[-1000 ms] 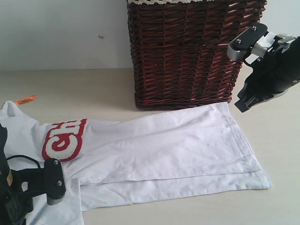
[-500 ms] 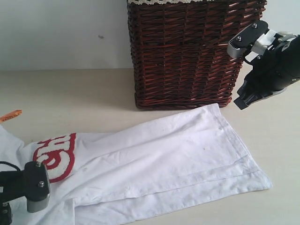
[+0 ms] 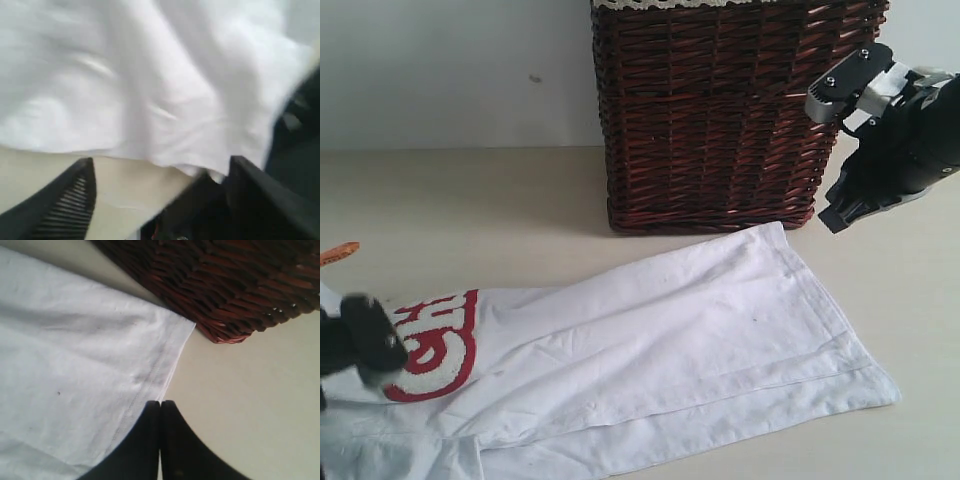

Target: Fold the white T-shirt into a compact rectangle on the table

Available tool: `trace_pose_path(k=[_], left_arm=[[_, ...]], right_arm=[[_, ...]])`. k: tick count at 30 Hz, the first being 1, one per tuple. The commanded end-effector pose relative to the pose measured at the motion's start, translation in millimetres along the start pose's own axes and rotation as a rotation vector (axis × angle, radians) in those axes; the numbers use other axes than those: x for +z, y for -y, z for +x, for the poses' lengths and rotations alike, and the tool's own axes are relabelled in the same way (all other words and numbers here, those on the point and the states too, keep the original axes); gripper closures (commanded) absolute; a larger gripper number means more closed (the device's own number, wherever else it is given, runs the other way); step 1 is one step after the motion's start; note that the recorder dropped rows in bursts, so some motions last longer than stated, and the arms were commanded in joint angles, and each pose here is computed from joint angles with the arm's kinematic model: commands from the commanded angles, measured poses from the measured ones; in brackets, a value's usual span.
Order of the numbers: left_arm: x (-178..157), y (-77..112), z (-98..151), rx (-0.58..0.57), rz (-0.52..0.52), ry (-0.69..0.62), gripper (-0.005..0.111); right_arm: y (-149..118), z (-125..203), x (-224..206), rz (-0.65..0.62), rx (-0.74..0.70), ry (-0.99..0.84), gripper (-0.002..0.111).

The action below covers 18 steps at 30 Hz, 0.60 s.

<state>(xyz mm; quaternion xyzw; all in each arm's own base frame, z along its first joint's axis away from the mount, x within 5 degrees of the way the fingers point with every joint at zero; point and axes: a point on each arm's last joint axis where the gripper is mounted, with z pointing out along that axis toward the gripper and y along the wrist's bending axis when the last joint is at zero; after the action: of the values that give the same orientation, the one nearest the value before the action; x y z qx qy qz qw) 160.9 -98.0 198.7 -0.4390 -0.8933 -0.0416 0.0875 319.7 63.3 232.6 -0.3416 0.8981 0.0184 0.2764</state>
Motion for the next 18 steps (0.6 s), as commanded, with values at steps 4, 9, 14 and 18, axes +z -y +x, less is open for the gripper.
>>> trace_pose_path(k=[4, 9, 14, 18], left_arm=[[-14, -51.4, -10, -0.36, -0.329, 0.13, 0.103], [6, -93.2, -13, -0.673, -0.223, 0.276, 0.105], [30, -135.7, -12, -0.925, -0.138, 0.416, 0.106], [42, -160.5, -15, -1.027, -0.128, 0.482, 0.106]], right_arm=[[-11, 11, 23, -0.161, 0.114, -0.105, 0.108], [-12, 20, 48, -0.193, 0.138, -0.161, 0.108], [-12, 18, 60, -0.208, 0.108, -0.122, 0.108], [-12, 8, 67, -0.211, 0.255, -0.005, 0.108]])
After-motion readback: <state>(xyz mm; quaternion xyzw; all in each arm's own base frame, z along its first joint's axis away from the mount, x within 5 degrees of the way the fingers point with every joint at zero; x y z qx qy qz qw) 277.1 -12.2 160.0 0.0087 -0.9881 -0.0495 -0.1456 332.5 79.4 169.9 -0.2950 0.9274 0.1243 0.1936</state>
